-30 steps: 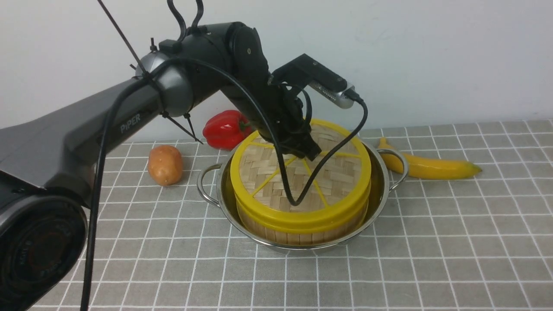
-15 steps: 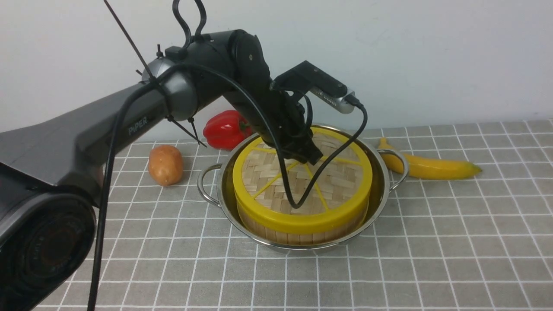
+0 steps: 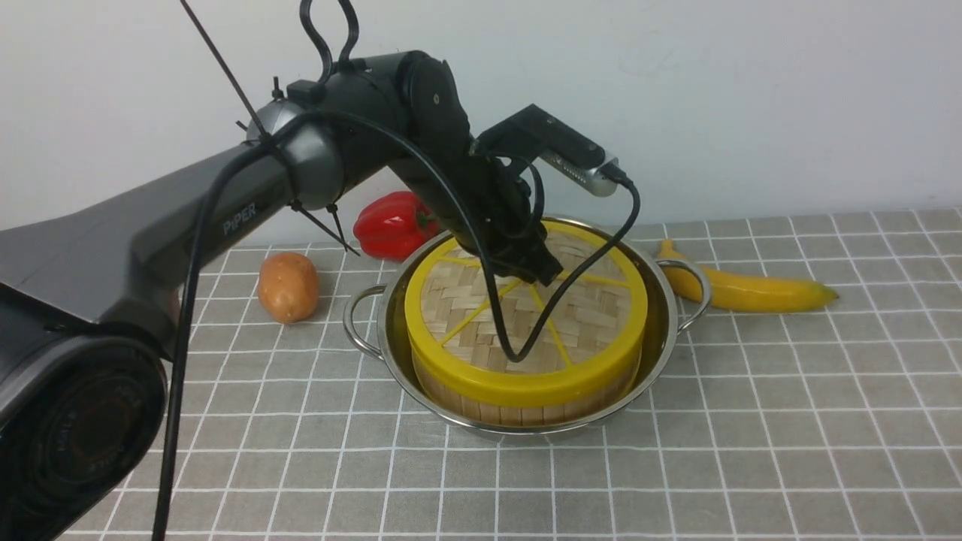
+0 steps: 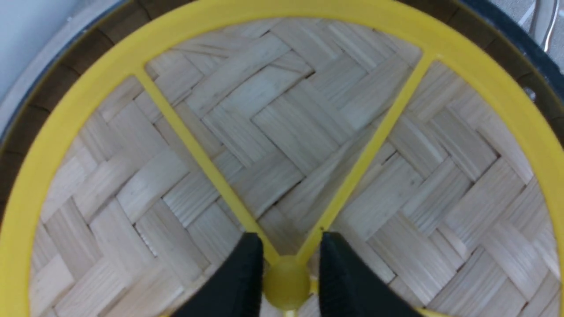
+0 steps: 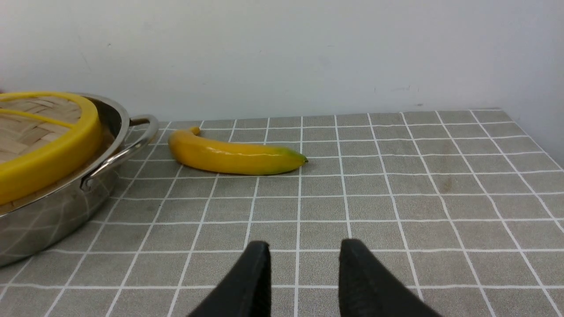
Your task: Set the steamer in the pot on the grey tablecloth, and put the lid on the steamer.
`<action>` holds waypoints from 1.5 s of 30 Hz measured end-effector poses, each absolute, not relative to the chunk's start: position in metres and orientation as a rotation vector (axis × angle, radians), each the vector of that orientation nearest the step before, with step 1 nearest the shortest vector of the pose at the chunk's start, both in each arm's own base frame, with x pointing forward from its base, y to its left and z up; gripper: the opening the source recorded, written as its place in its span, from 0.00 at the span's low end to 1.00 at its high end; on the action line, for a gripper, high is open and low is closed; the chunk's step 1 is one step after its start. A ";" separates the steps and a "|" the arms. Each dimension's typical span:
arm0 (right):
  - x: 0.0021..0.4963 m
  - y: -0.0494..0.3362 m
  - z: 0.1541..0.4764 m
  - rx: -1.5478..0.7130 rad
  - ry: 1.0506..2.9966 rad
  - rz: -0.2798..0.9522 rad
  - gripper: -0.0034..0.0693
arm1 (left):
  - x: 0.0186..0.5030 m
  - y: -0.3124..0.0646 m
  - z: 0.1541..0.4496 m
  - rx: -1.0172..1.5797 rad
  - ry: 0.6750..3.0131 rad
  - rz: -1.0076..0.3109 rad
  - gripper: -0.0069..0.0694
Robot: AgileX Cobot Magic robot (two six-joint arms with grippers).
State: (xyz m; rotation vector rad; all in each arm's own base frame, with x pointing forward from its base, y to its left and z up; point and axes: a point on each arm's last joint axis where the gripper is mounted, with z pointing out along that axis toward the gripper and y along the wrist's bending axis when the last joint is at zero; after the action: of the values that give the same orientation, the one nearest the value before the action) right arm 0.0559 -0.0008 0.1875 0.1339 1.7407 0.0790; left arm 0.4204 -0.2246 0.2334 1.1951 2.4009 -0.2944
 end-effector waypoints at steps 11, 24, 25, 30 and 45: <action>0.056 -0.001 0.187 0.134 1.741 0.079 0.38 | 0.408 -0.216 0.285 1.155 2.297 -0.238 0.91; 0.056 -0.001 0.187 0.134 1.741 0.079 0.38 | 0.348 -0.184 0.427 0.900 1.981 -0.235 0.77; 0.056 -0.001 0.187 0.134 1.741 0.079 0.38 | 0.348 -0.183 0.428 0.900 1.979 -0.235 0.76; 0.056 -0.001 0.187 0.134 1.741 0.079 0.38 | 0.349 -0.184 0.433 0.871 1.933 -0.231 0.64; 0.056 -0.001 0.187 0.134 1.741 0.079 0.38 | 0.234 -0.066 0.434 0.515 1.834 -0.074 0.33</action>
State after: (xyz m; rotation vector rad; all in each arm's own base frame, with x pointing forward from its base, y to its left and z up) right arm 0.0559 -0.0008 0.1875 0.1339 1.7407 0.0790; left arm 0.2339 -0.0664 0.4343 0.5153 1.8341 -0.0737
